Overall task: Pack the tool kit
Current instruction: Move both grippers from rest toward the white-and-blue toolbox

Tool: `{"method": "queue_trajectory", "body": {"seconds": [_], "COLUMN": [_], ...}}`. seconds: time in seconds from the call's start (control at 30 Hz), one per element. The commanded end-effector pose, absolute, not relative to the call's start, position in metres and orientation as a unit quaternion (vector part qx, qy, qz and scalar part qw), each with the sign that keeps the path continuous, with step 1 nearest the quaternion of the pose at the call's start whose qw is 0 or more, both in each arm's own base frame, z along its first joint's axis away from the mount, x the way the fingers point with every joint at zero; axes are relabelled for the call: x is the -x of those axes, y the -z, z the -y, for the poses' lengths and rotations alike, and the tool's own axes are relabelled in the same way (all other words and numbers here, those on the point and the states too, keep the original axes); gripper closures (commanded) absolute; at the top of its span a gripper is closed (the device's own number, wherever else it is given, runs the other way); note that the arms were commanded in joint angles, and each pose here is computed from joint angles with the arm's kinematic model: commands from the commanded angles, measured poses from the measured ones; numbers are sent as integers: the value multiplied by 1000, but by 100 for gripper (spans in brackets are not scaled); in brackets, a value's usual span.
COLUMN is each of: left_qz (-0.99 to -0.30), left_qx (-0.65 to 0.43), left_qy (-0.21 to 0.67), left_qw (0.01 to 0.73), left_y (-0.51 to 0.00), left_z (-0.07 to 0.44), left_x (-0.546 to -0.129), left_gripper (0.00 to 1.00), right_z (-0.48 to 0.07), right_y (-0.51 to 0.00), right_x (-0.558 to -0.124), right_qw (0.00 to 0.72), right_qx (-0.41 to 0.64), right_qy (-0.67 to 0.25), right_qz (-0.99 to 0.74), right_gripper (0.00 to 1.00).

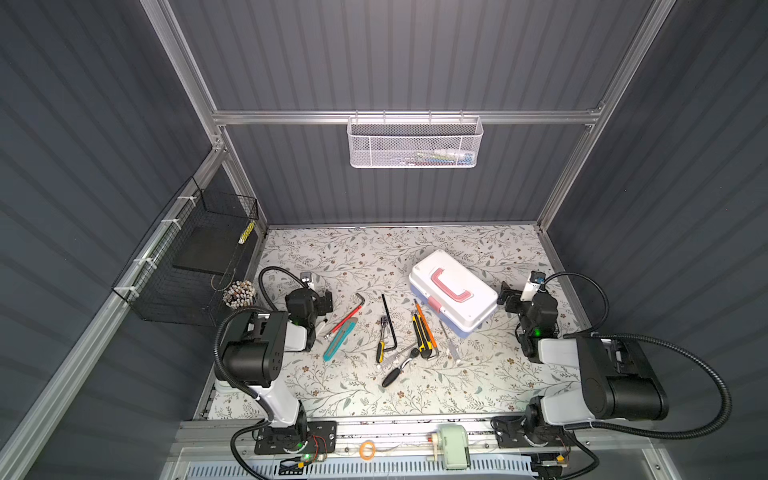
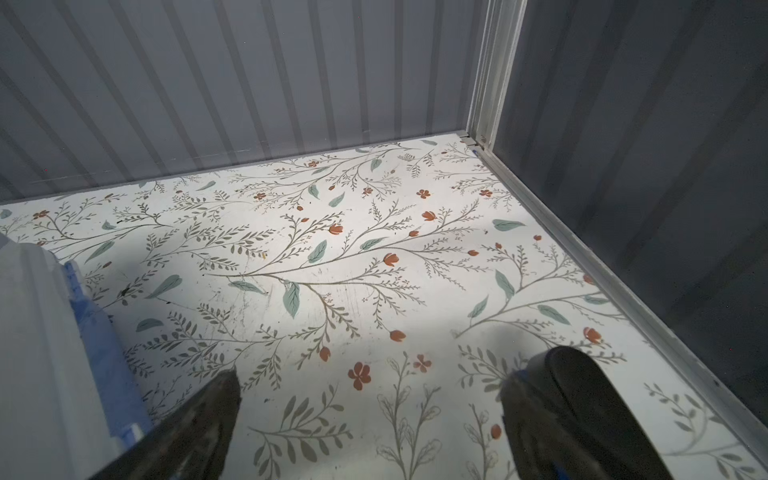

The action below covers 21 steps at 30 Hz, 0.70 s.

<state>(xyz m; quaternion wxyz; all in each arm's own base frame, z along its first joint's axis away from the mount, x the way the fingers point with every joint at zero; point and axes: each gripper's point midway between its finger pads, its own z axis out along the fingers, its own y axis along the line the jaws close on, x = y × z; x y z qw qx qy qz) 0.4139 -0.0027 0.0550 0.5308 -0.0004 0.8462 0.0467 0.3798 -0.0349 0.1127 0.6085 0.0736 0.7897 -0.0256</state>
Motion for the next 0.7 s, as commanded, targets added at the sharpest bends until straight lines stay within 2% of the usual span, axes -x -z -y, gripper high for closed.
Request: {"method": "queue_trajectory", "body": {"seconds": [0.0,0.67], "left_qz": [-838,-839], "left_qx": [3,3], "left_qy": [-39,-38], "left_qw": [544,544], "left_y": [-62,-62], "left_z": [5,5], "left_x": [-419,-419], "left_gripper": [0,0], "right_z": [35,34], "right_y": [-120,-120], "right_x": [-383,-384], "right_qw": [618,617], "right_qx": [-75,-73], "right_qy": [22,21], "right_qz": [-782,-783], "right_gripper": [1,1]}}
